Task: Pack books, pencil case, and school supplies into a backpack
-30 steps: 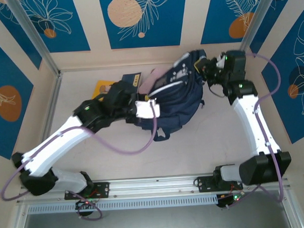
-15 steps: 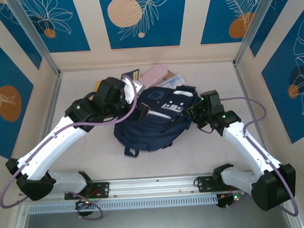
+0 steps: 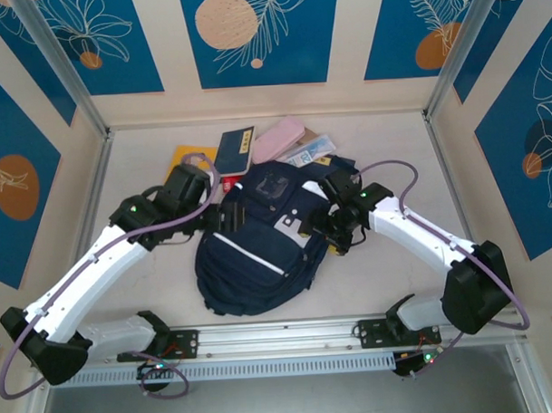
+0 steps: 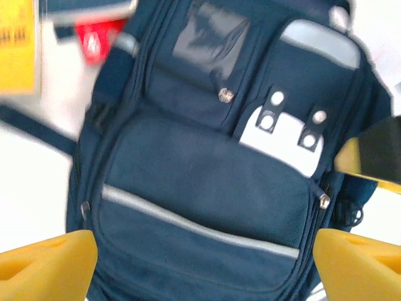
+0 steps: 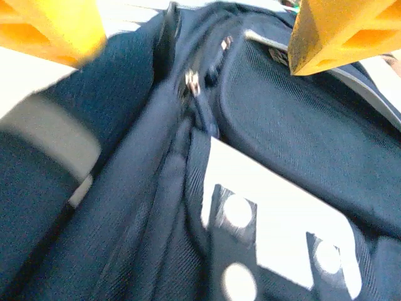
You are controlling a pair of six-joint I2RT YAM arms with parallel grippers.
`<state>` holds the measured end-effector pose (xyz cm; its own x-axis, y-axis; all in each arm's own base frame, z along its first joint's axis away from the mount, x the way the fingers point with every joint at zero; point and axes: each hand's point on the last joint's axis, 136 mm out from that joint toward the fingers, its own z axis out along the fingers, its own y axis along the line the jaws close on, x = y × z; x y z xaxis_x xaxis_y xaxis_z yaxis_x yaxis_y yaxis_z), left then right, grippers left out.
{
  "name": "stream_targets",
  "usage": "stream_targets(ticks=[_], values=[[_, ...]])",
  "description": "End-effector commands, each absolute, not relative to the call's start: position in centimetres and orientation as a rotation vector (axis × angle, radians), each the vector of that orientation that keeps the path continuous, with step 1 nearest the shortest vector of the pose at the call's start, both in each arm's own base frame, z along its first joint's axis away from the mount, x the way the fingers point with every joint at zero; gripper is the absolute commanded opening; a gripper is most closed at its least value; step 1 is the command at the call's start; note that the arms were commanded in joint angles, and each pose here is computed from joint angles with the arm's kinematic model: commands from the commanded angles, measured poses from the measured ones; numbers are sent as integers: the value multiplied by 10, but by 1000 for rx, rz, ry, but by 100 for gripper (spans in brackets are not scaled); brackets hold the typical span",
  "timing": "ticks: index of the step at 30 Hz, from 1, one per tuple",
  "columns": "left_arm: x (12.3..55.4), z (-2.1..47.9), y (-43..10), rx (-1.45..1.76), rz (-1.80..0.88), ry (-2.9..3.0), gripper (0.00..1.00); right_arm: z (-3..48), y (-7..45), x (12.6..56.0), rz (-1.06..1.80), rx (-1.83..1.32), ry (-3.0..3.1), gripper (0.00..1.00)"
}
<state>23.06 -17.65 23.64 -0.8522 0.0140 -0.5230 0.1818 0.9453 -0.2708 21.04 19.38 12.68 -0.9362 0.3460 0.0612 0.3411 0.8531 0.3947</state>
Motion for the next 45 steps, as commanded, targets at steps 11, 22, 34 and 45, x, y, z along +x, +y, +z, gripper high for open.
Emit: stream_targets(ticks=[11, 22, 34, 45], values=[[166, 127, -137, -480, -480, 2890, 87, 156, 211, 226, 633, -97, 2991, 76], [174, 77, -146, -469, -501, 2958, 78, 81, 284, 255, 616, -623, 3111, 77], [218, 77, -168, -313, -522, 2894, 59, 65, 330, 222, 931, -804, 3105, 18], [272, 185, -160, -159, -404, 2641, 73, 143, 306, 289, 1020, -122, 2895, 0]])
